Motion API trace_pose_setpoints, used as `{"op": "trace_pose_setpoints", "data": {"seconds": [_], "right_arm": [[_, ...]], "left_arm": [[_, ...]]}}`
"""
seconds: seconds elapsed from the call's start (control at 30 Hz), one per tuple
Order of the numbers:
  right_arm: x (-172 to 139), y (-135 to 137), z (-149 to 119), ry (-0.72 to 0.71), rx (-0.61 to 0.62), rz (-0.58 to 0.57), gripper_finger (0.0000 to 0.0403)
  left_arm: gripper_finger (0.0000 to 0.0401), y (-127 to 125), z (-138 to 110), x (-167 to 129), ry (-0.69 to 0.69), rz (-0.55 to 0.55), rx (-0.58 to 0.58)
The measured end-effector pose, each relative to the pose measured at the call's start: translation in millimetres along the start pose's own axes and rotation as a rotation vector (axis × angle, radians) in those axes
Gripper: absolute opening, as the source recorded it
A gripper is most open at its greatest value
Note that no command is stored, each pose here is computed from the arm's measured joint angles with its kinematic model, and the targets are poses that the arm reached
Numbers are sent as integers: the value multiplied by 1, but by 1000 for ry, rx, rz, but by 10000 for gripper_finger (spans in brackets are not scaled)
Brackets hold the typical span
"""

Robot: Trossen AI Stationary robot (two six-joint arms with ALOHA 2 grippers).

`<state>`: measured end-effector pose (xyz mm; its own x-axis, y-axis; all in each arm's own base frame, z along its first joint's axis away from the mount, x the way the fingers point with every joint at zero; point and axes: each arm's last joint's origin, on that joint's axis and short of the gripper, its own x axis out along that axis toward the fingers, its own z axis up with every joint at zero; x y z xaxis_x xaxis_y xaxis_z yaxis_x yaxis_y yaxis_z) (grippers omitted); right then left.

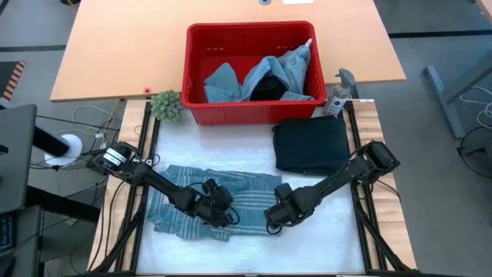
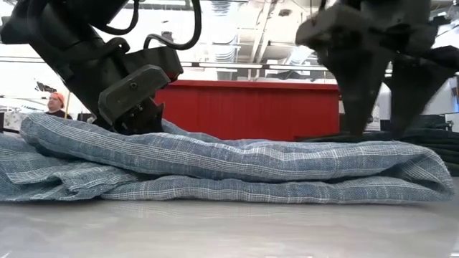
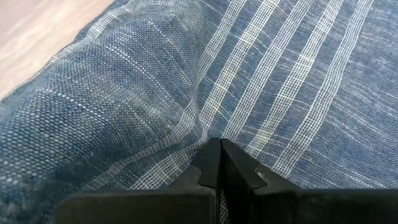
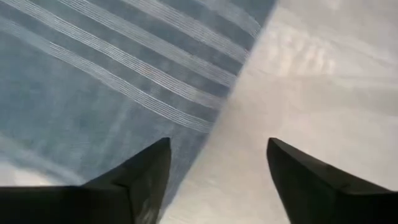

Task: Fold Laundry from Bin
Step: Fold the blue polo shirt

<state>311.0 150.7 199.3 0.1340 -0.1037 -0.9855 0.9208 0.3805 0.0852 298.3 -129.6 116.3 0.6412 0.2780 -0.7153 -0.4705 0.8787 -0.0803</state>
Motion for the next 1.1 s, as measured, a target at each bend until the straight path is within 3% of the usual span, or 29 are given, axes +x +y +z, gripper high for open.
{"op": "trace_pose_setpoints", "data": {"seconds": [0.17,0.43,0.6,0.8,1.0,1.1], "right_arm": [[13,-1,9,-7,95,36,317],[38,-4,12,7,126,114,317],[49,0,11,36,154,222,301],[54,-6,10,64,195,209,213],[54,-8,9,71,206,186,34],[54,-8,7,80,205,185,27]], "left_arm": [[0,0,1,1,3,-4,3],[0,1,0,1,5,-3,8],[0,1,0,1,3,-1,8],[0,1,1,1,1,-2,31],[0,0,7,4,20,-47,23],[0,-2,19,2,48,-107,38]]}}
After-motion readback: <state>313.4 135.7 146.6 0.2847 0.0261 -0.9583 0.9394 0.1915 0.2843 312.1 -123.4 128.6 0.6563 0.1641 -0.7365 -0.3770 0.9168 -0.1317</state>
